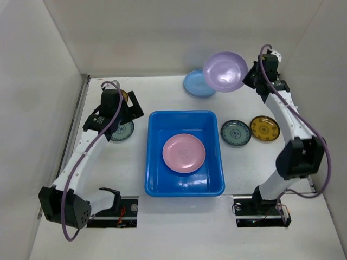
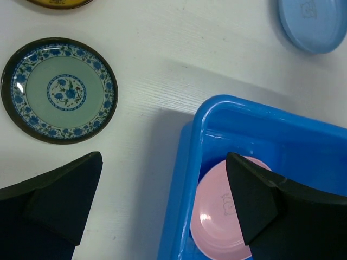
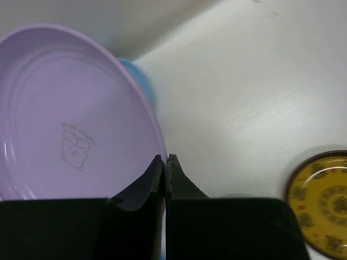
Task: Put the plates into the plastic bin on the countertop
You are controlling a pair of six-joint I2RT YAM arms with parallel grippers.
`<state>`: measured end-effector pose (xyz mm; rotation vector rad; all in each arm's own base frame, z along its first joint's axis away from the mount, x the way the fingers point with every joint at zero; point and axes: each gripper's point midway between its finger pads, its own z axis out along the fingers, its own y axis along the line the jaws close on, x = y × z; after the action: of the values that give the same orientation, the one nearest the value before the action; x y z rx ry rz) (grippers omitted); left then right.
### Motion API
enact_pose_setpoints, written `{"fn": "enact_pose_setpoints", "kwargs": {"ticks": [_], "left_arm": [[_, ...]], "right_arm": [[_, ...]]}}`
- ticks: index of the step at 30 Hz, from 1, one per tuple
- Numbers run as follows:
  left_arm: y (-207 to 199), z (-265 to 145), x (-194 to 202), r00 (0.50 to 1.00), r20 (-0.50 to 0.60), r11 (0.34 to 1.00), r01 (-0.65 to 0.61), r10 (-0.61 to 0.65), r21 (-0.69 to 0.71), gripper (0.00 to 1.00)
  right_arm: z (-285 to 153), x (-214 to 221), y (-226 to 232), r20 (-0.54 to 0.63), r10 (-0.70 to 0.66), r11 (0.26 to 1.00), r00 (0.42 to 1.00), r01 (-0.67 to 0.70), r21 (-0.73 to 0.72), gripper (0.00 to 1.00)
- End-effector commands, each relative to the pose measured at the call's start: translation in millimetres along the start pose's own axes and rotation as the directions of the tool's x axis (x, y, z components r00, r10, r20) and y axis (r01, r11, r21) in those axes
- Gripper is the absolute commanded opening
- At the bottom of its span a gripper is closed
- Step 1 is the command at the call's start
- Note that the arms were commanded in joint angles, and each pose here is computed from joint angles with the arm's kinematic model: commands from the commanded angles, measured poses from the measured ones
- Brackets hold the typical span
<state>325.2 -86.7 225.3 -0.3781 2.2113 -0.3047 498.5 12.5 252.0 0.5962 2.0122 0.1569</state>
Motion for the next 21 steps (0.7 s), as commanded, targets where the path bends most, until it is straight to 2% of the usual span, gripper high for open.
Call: {"fn": "enact_pose_setpoints", "kwargs": {"ticks": [1, 6, 11, 15, 21], "left_arm": [[-5.4, 9.6, -10.8, 0.998, 0.029, 0.998, 0.055, -0.055, 0.013, 1.00], [7.0, 24.0, -17.4, 0.990, 0.052, 0.990, 0.135, -0.133, -0.044, 1.00], [22.0, 35.4, -15.4, 0.976, 0.082, 0.974, 0.210, -0.203, -0.087, 1.00], [29.7, 41.7, -12.2, 0.972, 0.080, 0.967, 0.229, -0.221, -0.115, 1.00], [47.2, 43.0, -4.9, 0.962, 0.104, 0.948, 0.269, -0.254, -0.171, 1.00]], "right_arm": [[-64.7, -1.4, 62.6, 0.063, -0.046, 0.982, 0.997, 0.057, -0.182, 0.00], [-134.9, 72.0, 110.9, -0.026, -0.215, 0.913, 0.976, 0.192, -0.361, 0.00], [-183.4, 151.3, 115.3, -0.133, -0.387, 0.836, 0.913, 0.286, -0.468, 0.00], [-196.6, 195.4, 102.5, -0.195, -0.462, 0.813, 0.865, 0.326, -0.482, 0.00], [-194.2, 246.2, 84.5, -0.261, -0.556, 0.780, 0.789, 0.388, -0.491, 0.01]]}}
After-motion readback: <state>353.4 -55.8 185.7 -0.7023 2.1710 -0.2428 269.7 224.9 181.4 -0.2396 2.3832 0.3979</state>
